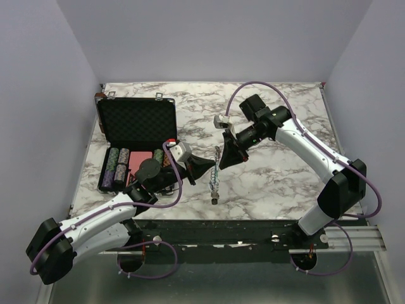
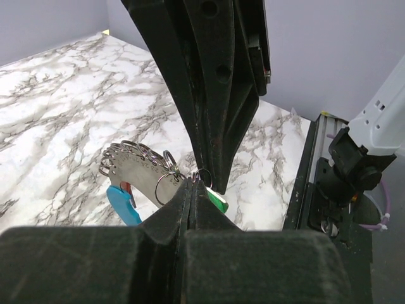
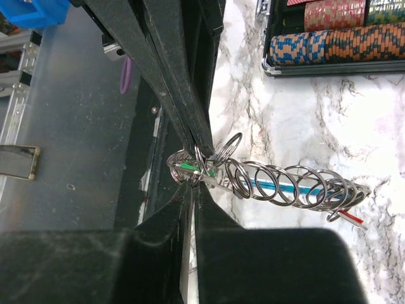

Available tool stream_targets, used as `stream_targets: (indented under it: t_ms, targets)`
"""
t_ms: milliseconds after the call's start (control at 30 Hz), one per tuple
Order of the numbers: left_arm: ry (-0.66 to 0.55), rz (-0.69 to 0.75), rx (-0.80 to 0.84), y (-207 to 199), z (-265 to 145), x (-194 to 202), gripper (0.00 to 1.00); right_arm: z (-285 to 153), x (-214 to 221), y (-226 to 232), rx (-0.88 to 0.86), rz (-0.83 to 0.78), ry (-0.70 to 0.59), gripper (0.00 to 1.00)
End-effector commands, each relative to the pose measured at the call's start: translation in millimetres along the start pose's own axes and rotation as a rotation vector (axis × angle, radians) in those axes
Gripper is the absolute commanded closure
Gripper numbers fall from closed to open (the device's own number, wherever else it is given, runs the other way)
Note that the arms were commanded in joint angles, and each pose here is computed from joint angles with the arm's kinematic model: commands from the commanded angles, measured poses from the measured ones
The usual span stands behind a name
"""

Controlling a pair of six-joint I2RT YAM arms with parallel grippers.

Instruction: Put the keys on the keyring

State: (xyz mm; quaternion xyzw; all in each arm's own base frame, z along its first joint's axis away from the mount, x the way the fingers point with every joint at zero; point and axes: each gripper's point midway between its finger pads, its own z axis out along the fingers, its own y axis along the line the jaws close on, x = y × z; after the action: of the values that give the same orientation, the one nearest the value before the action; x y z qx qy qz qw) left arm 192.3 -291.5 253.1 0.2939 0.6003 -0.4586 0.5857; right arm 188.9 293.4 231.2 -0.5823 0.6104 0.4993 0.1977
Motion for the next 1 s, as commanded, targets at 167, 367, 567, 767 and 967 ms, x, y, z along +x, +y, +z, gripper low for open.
stream_targets:
  t_ms: [167, 367, 567, 767, 967]
  targets:
    - [-0.152, 0.007, -0.033, 3.0, -4.0, -33.4, 1.00, -3.1, -9.5, 9.3, -0.034, 0.024, -0.057, 1.00]
    - [-0.207, 0.002, -0.029, 1.3, -7.2, -40.7, 1.00, -4.6, -9.1, 5.4, -0.051, 0.087, -0.098, 1.00]
    - [-0.257, -0.004, -0.014, -1.7, -10.4, -45.7, 1.00, 0.5, -5.4, 5.9, -0.085, 0.141, -0.123, 1.00]
    - [-0.279, -0.014, -0.004, -3.2, -10.2, -48.2, 1.00, 2.7, -4.4, 5.6, -0.106, 0.154, -0.138, 1.00]
    - [-0.246, -0.006, 0.005, -4.2, -9.5, -42.0, 1.00, -7.0, -11.2, 9.0, -0.075, 0.084, -0.135, 0.73]
